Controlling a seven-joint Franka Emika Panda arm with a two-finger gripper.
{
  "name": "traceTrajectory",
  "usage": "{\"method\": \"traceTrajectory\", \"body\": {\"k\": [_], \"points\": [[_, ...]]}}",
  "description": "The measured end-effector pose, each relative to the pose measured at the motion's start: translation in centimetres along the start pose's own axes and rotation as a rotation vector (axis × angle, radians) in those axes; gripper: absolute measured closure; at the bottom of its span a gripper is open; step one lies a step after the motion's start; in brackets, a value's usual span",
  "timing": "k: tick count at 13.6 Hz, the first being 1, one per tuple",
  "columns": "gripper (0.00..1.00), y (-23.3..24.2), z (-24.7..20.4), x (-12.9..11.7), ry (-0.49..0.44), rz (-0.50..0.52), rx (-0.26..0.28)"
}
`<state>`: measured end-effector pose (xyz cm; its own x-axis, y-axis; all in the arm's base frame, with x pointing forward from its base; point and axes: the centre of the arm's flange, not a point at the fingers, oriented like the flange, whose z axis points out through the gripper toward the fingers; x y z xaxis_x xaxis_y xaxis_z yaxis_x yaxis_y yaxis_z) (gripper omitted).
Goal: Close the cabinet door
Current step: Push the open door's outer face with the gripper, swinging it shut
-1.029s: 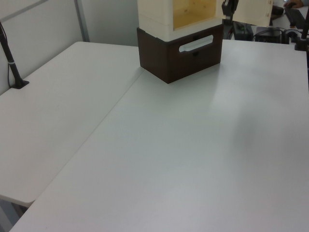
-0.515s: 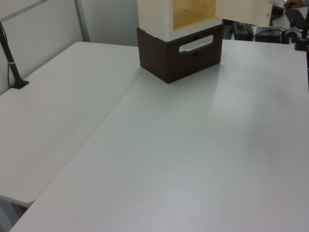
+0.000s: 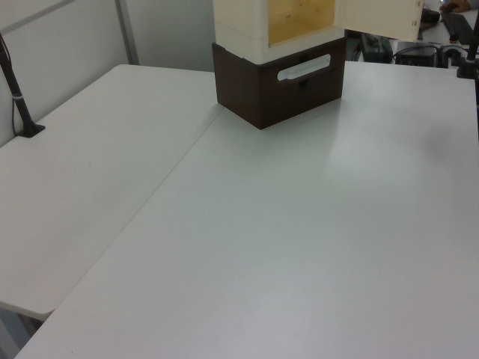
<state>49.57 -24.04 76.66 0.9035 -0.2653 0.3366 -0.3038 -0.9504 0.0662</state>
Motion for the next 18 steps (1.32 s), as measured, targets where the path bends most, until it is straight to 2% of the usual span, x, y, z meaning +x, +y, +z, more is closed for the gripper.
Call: {"method": "traceTrajectory", "body": {"k": [5,9,12,13,14,16,18], "points": [[0.99,8.9,0.4,-1.6,0.01,-0.036,-0.038],[0.99,12.2,4.2,-2.7,-0.069,-0.067,-0.035],[0.99,13.0,8.5,-2.9,-0.142,-0.097,-0.009],[0.99,12.7,9.0,-2.8,-0.139,-0.097,0.015],[0.99,11.9,9.3,-2.4,-0.116,-0.093,0.069],[0.99,9.6,9.0,-1.4,-0.029,-0.07,0.25],[0.99,7.6,8.9,-0.5,0.022,-0.072,0.345]]}}
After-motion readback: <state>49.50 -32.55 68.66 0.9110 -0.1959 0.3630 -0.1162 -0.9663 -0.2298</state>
